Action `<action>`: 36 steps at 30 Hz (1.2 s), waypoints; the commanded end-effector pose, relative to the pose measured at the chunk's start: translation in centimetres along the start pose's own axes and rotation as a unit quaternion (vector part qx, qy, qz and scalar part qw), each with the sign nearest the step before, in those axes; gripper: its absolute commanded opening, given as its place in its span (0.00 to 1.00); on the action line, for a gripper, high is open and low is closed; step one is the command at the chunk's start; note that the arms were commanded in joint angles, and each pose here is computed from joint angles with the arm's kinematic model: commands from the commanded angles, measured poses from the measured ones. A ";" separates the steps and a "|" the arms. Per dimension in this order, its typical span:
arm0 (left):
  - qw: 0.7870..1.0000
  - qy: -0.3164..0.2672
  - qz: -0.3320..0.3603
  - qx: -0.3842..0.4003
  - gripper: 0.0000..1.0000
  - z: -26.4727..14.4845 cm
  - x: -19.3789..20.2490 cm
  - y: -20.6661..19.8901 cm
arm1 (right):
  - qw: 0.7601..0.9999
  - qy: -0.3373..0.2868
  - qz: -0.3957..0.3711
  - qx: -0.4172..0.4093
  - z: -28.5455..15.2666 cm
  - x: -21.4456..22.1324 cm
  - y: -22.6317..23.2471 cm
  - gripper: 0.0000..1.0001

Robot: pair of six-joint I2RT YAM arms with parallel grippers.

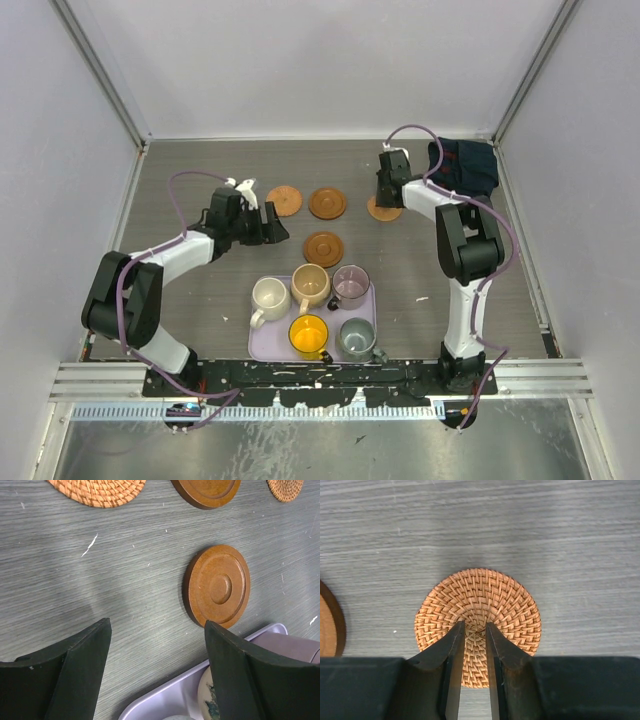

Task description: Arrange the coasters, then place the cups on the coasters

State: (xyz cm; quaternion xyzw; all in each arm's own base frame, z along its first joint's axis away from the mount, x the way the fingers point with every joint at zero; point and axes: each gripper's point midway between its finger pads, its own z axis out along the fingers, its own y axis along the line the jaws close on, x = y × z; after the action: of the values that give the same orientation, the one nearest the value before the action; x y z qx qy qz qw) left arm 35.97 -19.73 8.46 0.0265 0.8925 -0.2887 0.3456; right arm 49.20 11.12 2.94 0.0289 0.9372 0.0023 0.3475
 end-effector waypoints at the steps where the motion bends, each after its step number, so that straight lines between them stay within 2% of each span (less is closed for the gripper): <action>1: 0.999 -0.042 0.017 0.011 0.77 -0.7 -1.9 -0.9 | 0.997 0.053 -0.009 -0.052 1.5 3.2 2.7 0.28; 13: 0.999 -0.039 0.013 0.009 0.78 -0.5 -1.6 -0.7 | 0.996 0.047 -0.030 -0.071 1.8 2.9 5.4 0.28; 24: 0.999 -0.040 0.011 0.008 0.79 -0.4 -1.6 -0.6 | 0.997 0.028 -0.035 -0.061 1.2 1.2 5.5 0.28; 32: 0.999 -0.045 0.015 0.013 0.79 -0.6 -1.8 -0.9 | 0.996 -0.046 -0.036 -0.066 -3.5 -3.8 5.9 0.28; 36: 0.999 -0.045 0.014 0.014 0.80 -0.9 -1.6 -0.9 | 0.993 -0.074 -0.043 -0.080 -6.7 -4.7 7.1 0.29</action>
State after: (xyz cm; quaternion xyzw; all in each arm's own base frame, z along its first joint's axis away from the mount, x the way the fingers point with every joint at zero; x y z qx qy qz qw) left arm 35.81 -19.44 7.89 0.0200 0.8930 -0.2842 0.3485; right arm 49.18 16.49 4.22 -0.0267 0.9343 0.0413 0.3532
